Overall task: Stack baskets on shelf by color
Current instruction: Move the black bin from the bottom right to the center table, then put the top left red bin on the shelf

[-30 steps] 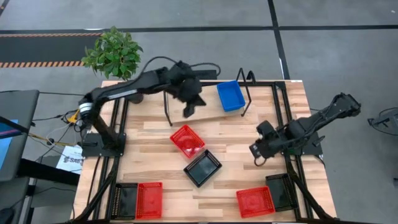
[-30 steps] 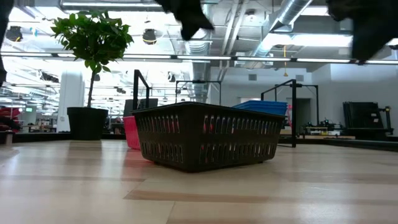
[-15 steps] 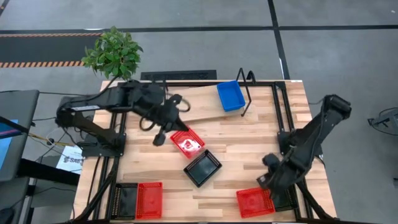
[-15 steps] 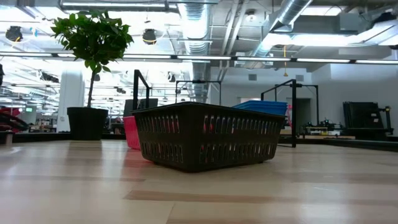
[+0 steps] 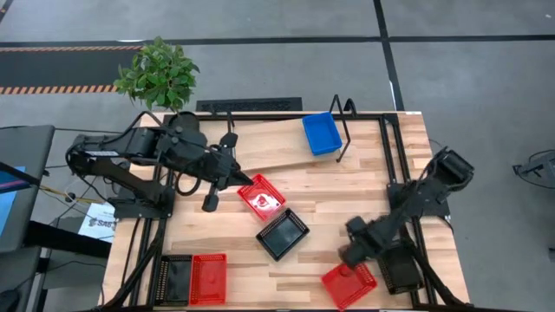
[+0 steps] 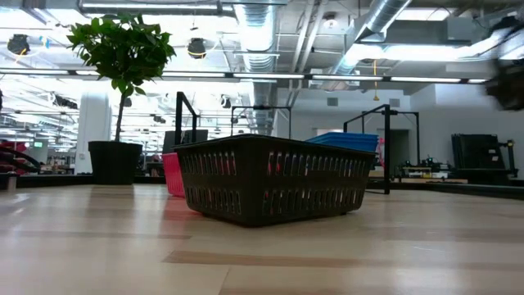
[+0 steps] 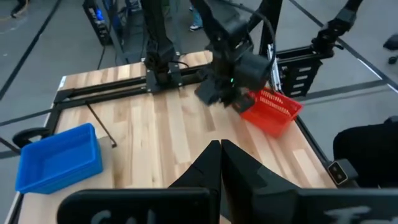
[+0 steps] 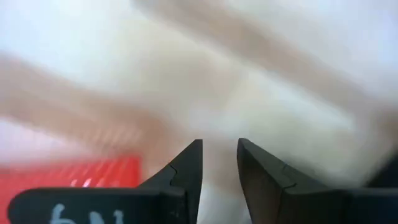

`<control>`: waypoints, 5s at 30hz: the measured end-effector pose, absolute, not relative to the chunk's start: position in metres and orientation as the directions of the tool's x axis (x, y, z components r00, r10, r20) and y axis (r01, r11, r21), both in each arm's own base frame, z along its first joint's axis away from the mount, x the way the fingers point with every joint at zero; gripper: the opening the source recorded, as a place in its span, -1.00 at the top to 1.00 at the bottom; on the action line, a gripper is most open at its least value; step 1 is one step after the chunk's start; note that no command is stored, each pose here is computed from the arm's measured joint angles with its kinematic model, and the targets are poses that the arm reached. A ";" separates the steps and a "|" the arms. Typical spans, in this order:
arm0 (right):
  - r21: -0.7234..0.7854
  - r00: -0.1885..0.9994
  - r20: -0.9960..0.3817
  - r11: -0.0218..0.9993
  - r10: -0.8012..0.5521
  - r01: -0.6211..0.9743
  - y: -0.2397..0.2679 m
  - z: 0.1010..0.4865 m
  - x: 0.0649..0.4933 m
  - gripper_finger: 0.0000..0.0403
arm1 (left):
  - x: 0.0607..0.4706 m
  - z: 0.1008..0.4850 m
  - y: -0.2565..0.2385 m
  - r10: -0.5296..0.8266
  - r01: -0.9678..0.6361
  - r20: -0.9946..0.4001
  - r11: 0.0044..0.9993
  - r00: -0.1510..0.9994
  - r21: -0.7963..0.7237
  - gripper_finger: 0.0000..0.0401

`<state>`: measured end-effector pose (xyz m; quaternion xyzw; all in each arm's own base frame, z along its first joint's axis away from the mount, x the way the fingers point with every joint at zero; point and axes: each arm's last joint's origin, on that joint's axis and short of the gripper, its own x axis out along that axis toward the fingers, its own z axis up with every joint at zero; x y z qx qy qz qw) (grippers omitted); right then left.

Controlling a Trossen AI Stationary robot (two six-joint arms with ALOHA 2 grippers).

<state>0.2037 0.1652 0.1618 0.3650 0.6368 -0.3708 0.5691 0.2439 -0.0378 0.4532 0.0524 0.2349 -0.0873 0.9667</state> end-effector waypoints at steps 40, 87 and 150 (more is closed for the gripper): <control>-0.239 -0.326 -0.923 0.358 0.207 0.903 0.189 0.191 0.179 0.39 | 0.237 0.447 -0.039 -0.081 0.160 -0.530 0.982 0.844 0.104 1.00; 0.289 0.468 -0.881 0.702 -0.071 0.650 0.092 0.247 0.236 0.39 | 0.291 0.303 0.009 0.026 0.232 -0.778 0.948 0.628 0.218 0.19; 0.253 0.456 -0.884 0.715 -0.102 0.651 0.122 0.251 0.205 0.39 | 0.399 0.286 0.089 0.275 -0.201 -0.846 0.958 0.457 0.203 1.00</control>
